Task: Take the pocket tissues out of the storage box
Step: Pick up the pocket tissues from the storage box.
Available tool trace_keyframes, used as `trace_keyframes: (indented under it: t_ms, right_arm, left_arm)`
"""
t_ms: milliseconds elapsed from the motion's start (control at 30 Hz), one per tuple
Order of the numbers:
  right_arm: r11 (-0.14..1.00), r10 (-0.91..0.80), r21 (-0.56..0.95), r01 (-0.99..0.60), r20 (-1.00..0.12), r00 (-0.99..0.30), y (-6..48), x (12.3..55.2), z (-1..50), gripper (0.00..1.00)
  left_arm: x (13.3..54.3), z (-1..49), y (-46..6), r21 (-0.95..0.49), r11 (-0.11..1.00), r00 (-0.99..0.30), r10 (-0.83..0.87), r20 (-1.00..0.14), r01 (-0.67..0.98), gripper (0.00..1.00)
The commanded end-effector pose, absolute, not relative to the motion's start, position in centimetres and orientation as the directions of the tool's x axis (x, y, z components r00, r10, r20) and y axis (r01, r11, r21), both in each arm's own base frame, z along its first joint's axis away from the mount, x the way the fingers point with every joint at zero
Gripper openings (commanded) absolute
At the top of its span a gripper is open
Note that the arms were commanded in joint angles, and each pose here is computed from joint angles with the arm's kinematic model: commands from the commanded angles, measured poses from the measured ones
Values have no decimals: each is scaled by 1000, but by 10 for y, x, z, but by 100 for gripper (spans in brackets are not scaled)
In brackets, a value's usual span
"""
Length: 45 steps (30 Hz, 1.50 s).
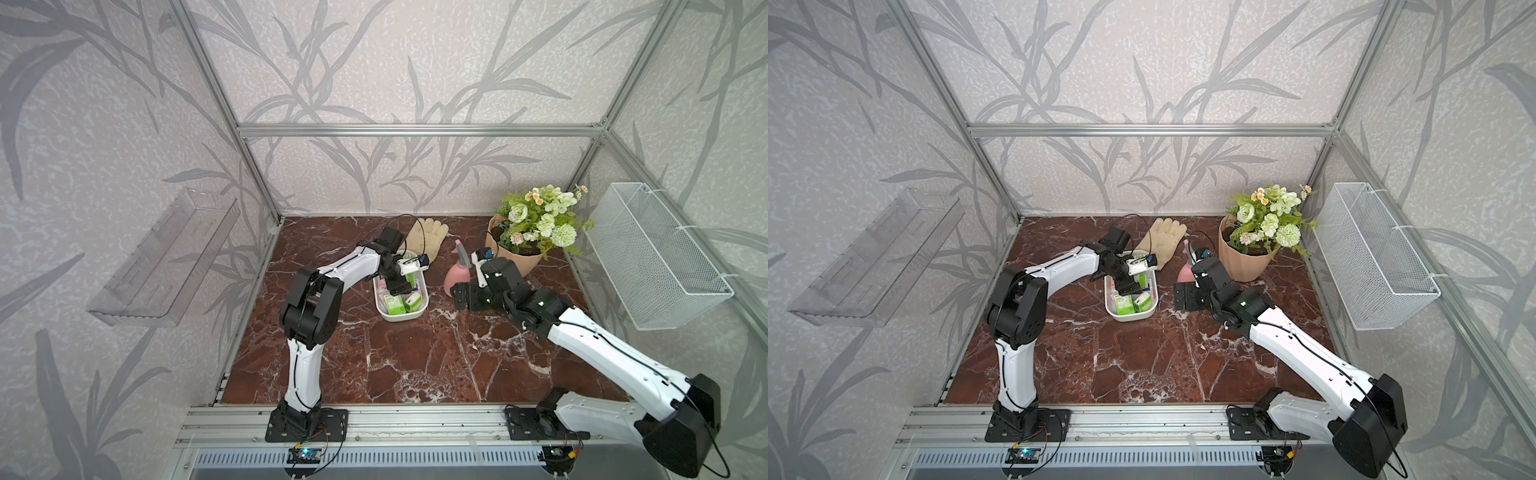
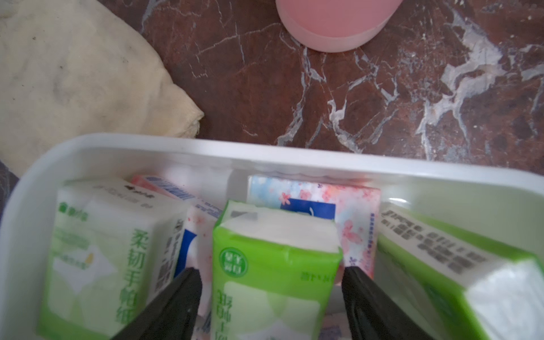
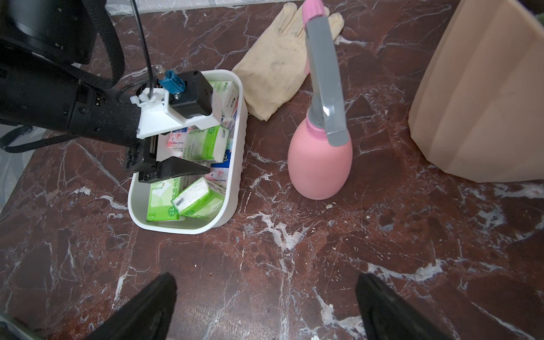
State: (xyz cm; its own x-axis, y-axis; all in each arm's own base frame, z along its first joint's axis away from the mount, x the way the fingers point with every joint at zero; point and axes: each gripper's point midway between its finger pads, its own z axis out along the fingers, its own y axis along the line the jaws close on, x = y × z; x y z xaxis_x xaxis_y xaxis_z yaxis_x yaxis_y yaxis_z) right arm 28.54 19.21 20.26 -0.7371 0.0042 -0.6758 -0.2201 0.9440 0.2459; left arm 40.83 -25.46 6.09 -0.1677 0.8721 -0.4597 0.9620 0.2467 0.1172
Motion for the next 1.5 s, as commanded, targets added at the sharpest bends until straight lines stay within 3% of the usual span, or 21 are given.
trace_keyframes:
  t_ms: [0,100,500,833,1200,1467]
  right_arm:
    - [945,-1,242,-221,-672,-740,192,287,198,99]
    - [944,1,245,-222,-675,-738,193,289,198,99]
    - [945,-5,238,-223,-672,-740,194,291,193,99]
    - [943,14,256,-211,-668,-744,196,296,187,99]
    - [940,15,270,-209,-645,-764,206,304,178,99]
    - [933,6,287,-217,-616,-788,217,307,169,99]
  left_arm:
    - [408,55,-258,97,231,-167,882,-440,968,76]
    - [407,52,-262,67,231,-179,879,-443,971,66]
    - [407,74,-264,58,312,-248,842,-479,948,46]
    - [401,132,-252,68,556,-402,675,-619,828,45]
    - [353,175,-169,40,903,-669,346,-657,428,43]
    - [301,161,-119,-90,992,-777,9,-630,85,42]
